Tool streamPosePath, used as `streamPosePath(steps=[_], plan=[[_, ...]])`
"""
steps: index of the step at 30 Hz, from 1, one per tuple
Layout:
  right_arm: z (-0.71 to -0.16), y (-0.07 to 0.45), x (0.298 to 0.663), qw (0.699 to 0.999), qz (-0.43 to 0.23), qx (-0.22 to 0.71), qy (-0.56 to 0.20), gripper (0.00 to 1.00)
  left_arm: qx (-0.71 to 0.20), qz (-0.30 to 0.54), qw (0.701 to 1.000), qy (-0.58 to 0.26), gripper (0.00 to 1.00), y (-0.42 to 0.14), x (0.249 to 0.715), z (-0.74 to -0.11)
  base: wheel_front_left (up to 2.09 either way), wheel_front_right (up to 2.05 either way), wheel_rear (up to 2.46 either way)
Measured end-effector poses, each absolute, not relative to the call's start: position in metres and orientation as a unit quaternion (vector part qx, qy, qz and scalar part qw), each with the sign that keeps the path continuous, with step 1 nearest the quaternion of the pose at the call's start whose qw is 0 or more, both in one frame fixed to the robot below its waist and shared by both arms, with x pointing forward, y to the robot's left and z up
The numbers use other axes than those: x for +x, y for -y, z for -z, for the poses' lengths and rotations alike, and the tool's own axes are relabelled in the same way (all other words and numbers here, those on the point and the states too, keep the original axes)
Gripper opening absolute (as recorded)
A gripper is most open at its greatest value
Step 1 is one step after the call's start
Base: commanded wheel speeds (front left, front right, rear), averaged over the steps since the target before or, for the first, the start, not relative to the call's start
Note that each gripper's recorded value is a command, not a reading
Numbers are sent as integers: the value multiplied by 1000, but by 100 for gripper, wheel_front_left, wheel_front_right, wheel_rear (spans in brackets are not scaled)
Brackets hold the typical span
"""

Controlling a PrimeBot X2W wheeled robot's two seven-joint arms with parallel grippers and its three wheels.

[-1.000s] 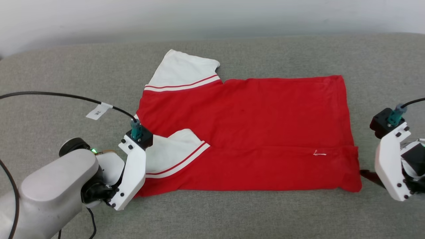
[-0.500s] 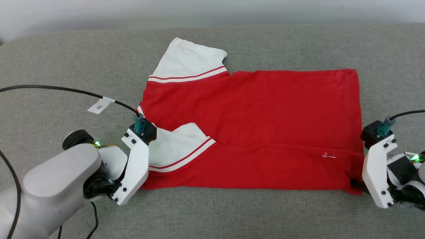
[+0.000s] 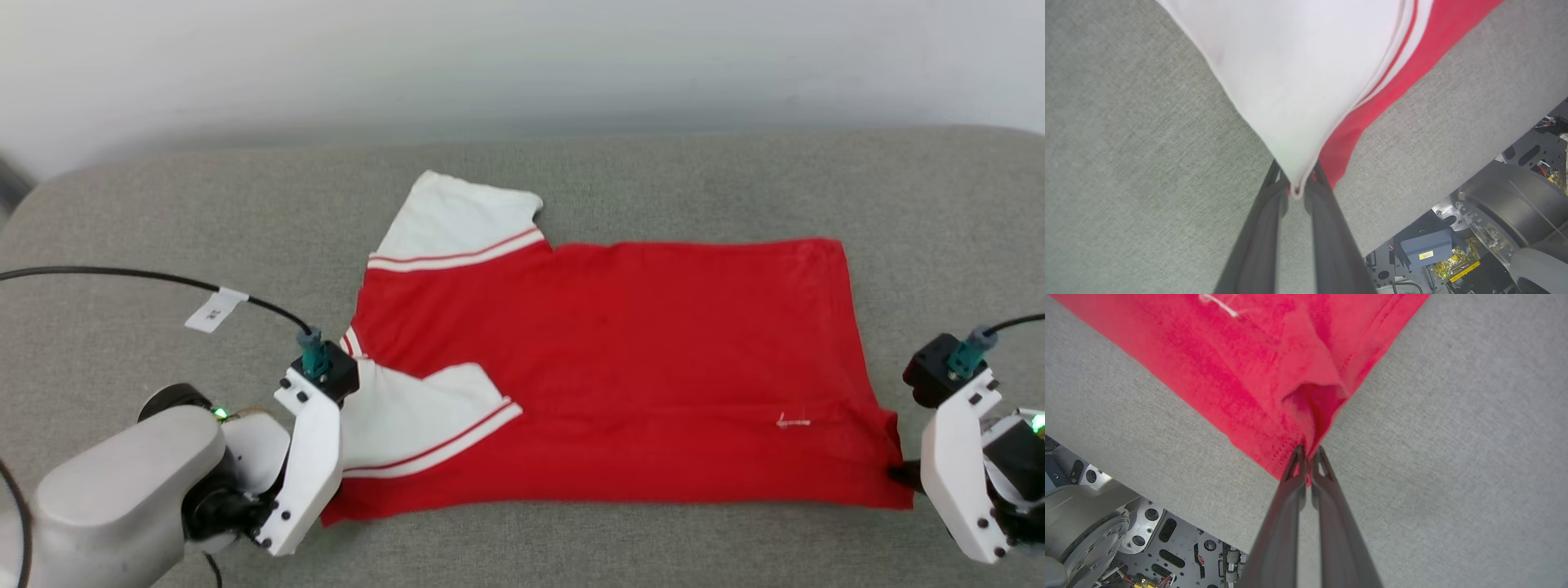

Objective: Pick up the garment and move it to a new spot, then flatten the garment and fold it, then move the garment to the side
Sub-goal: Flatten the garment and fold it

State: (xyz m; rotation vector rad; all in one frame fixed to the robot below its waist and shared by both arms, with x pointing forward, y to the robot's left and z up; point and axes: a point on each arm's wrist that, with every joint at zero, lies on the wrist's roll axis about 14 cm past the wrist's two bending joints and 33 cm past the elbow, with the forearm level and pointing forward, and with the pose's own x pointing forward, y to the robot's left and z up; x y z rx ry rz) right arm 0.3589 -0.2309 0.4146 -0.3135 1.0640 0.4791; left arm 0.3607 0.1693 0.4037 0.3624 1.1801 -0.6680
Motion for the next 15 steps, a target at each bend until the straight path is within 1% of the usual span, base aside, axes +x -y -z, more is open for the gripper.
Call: streamPosePath(steps=[4,8,11,15], plan=[[-423,232,343,822,-235,-151,-497,0,167,309,762,-543,0,-174,347,-409,0,0,0],[-421,233,325,811,-243,-146,-511,0,165,314,752,-556,0,-178,328,-406,0,0,0],[-418,235,319,808,-242,-137,-518,0,164,317,744,-565,0,-180,318,-402,0,0,0],[-406,238,309,796,-241,-133,-540,0,156,319,733,-580,0,-179,307,-392,0,0,0]])
